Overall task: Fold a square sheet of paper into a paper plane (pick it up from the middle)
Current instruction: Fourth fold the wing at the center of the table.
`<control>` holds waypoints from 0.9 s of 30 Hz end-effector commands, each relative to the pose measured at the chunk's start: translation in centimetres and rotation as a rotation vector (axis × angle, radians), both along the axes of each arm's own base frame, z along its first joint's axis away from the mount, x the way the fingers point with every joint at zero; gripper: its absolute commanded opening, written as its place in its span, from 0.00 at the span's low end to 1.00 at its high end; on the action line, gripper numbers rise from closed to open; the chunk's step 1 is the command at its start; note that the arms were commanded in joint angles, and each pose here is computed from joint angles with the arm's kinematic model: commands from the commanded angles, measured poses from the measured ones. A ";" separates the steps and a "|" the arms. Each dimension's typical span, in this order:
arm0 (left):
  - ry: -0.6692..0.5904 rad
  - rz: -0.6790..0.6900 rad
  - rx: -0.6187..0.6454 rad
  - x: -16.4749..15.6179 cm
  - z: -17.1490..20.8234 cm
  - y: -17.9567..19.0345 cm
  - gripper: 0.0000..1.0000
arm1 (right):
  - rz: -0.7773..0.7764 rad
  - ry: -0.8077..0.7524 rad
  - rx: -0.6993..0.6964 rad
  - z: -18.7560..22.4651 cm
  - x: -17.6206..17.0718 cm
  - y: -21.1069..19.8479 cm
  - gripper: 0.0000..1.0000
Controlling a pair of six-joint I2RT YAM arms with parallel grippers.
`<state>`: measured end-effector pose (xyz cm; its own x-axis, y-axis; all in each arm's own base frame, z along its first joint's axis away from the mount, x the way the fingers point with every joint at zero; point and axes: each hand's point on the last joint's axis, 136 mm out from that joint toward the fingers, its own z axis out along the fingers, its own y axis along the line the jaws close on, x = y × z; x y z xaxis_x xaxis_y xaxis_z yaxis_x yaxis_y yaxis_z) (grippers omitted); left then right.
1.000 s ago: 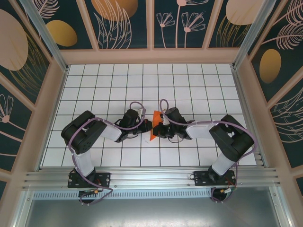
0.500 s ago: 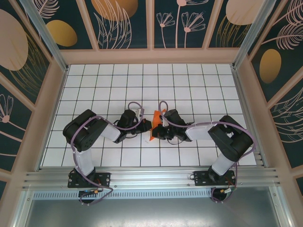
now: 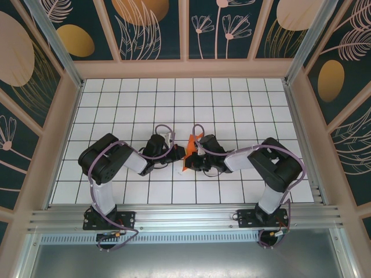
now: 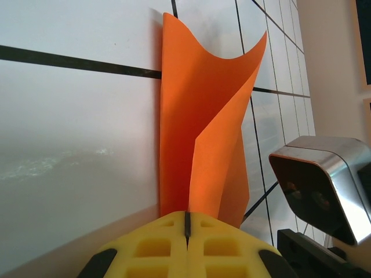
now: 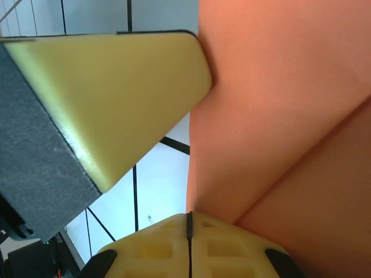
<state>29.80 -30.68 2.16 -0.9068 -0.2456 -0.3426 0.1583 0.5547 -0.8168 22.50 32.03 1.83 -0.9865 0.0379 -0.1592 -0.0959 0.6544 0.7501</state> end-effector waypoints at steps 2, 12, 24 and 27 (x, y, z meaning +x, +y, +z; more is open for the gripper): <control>0.176 0.070 0.230 -2.5 -7.9 4.5 0.00 | 0.001 0.035 -0.034 -1.7 -0.4 -0.1 0.07; 0.173 0.069 0.251 -2.2 -7.9 4.4 0.00 | 0.014 -0.035 0.038 2.6 -0.5 0.4 0.09; 0.174 0.063 0.260 -2.0 -7.8 4.4 0.00 | 0.015 0.029 -0.083 -1.7 -1.1 0.6 0.08; 0.174 0.059 0.268 -2.1 -8.0 4.5 0.00 | 0.021 0.033 -0.103 -2.0 -1.1 0.5 0.07</control>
<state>30.04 -30.67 1.96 -0.9092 -0.2498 -0.3330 0.1416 0.5666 -0.8117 21.61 33.30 1.77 -0.9886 0.0006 -0.1504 -0.1117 0.6669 0.7367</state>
